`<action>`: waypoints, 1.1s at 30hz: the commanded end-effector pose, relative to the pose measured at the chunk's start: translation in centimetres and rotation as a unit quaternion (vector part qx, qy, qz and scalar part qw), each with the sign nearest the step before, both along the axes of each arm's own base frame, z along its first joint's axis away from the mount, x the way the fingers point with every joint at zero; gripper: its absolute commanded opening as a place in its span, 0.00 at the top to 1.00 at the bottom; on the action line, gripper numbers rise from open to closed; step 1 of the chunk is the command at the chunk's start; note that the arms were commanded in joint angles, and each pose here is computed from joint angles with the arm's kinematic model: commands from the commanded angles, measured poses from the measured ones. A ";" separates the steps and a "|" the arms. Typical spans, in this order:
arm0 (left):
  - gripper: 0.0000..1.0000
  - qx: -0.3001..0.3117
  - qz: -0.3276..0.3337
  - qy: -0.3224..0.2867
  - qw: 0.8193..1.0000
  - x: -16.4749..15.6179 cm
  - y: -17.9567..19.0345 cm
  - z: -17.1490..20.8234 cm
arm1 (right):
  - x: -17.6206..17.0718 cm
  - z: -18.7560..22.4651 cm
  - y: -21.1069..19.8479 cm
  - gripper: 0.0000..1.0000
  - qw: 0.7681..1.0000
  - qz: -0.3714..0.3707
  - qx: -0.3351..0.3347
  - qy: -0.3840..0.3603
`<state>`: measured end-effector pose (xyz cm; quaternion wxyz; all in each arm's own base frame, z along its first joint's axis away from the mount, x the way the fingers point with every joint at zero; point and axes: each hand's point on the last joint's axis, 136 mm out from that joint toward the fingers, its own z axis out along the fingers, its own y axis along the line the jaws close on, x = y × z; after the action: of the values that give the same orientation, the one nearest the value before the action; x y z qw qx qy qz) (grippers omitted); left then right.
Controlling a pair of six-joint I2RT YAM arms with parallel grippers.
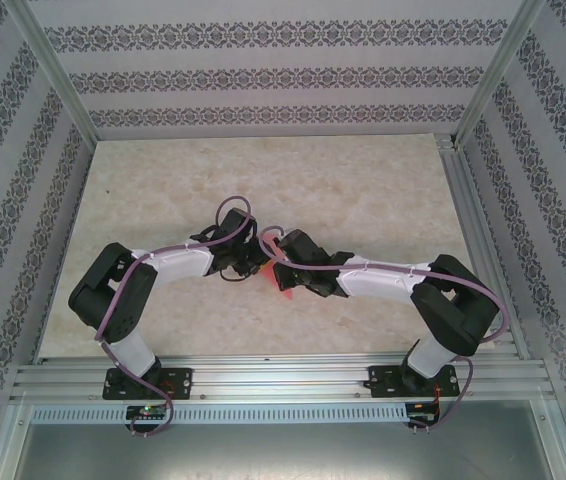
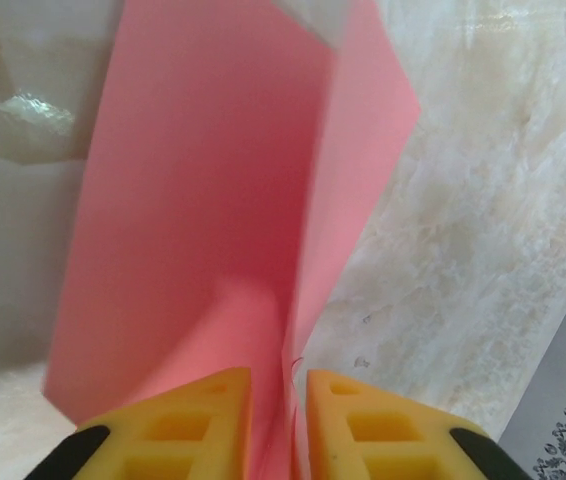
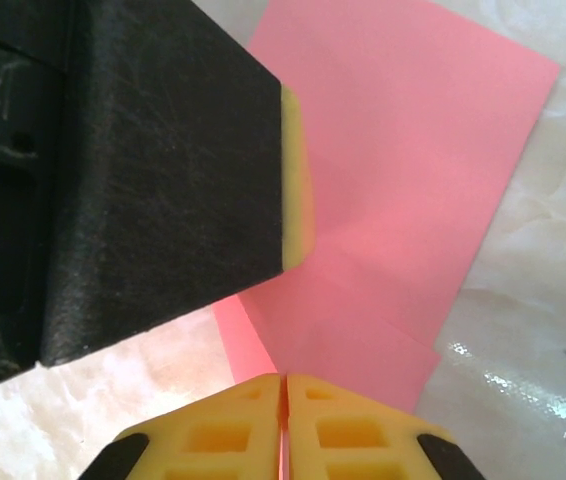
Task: Fold a paper plane with a square sheet of paper (pick it up from the middle)
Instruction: Fourth fold the wing at the center of the table.
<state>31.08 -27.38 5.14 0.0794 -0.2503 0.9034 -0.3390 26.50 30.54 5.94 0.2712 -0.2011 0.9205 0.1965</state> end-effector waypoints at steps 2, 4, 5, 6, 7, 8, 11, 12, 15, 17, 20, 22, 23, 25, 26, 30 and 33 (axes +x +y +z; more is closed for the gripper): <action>0.69 -0.005 -0.003 -0.033 0.999 1.3 0.5 2.5 | 0.2 0.4 0.4 0.98 1.000 0.015 0.013 0.006; 0.61 0.001 -0.001 -0.045 0.999 1.5 0.9 3.2 | 0.5 0.3 0.1 0.97 1.000 0.010 0.013 0.005; 0.56 0.001 0.000 -0.050 0.999 1.7 1.1 3.6 | 0.6 0.3 0.2 0.97 1.000 0.010 0.020 0.010; 0.52 0.002 -0.001 -0.061 0.998 1.9 1.3 4.2 | 0.8 0.4 0.2 0.97 0.999 0.008 0.030 0.017; 0.47 0.007 0.002 -0.069 0.998 2.0 1.6 4.6 | 0.9 0.4 0.3 0.97 0.999 0.008 0.039 0.020; 0.42 0.015 0.006 -0.073 0.997 1.9 2.0 4.8 | 0.9 0.5 0.6 0.97 0.998 0.010 0.056 0.026; 0.40 0.014 0.005 -0.079 0.997 1.9 2.5 5.3 | 1.0 0.5 1.1 0.97 0.993 0.009 0.104 0.054; 0.42 0.013 0.003 -0.078 0.997 1.7 2.4 5.3 | 0.9 0.5 1.5 0.96 0.990 0.016 0.124 0.066; 0.47 0.011 0.003 -0.072 0.997 1.5 2.5 4.8 | 0.8 -0.1 1.7 0.95 0.988 0.015 0.130 0.084; 0.49 0.007 0.005 -0.065 0.998 1.2 2.5 4.4 | 0.8 -0.7 1.7 0.95 0.988 0.014 0.129 0.084; 0.50 0.004 0.006 -0.056 0.998 1.0 2.4 3.8 | 0.7 -0.9 2.0 0.94 0.988 0.017 0.128 0.088; 0.49 0.003 0.012 -0.053 0.999 1.3 2.6 3.5 | 0.7 -1.4 2.0 0.94 0.990 0.016 0.112 0.084; 0.49 0.000 0.014 -0.052 0.999 1.5 2.7 3.3 | 0.8 -1.5 1.9 0.94 0.991 0.015 0.106 0.083; 0.49 -0.010 0.017 -0.042 0.999 2.0 2.4 2.8 | 0.7 -1.4 1.8 0.93 0.992 0.015 0.095 0.079; 0.50 -0.020 0.012 -0.040 0.999 2.3 2.0 2.8 | 0.6 -1.3 1.8 0.93 0.993 0.016 0.094 0.075; 0.54 -0.025 0.002 -0.022 0.999 2.6 1.1 1.7 | 0.6 -1.1 1.6 0.93 0.992 0.011 0.103 0.072; 0.57 -0.035 -0.001 -0.010 0.999 2.9 0.5 0.6 | 0.8 -1.3 1.3 0.94 0.989 -0.001 0.125 0.082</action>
<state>32.55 -25.53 4.60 0.0763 -0.2550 0.9030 -0.3372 27.00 32.00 4.12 0.2081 -0.1636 0.9142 0.3068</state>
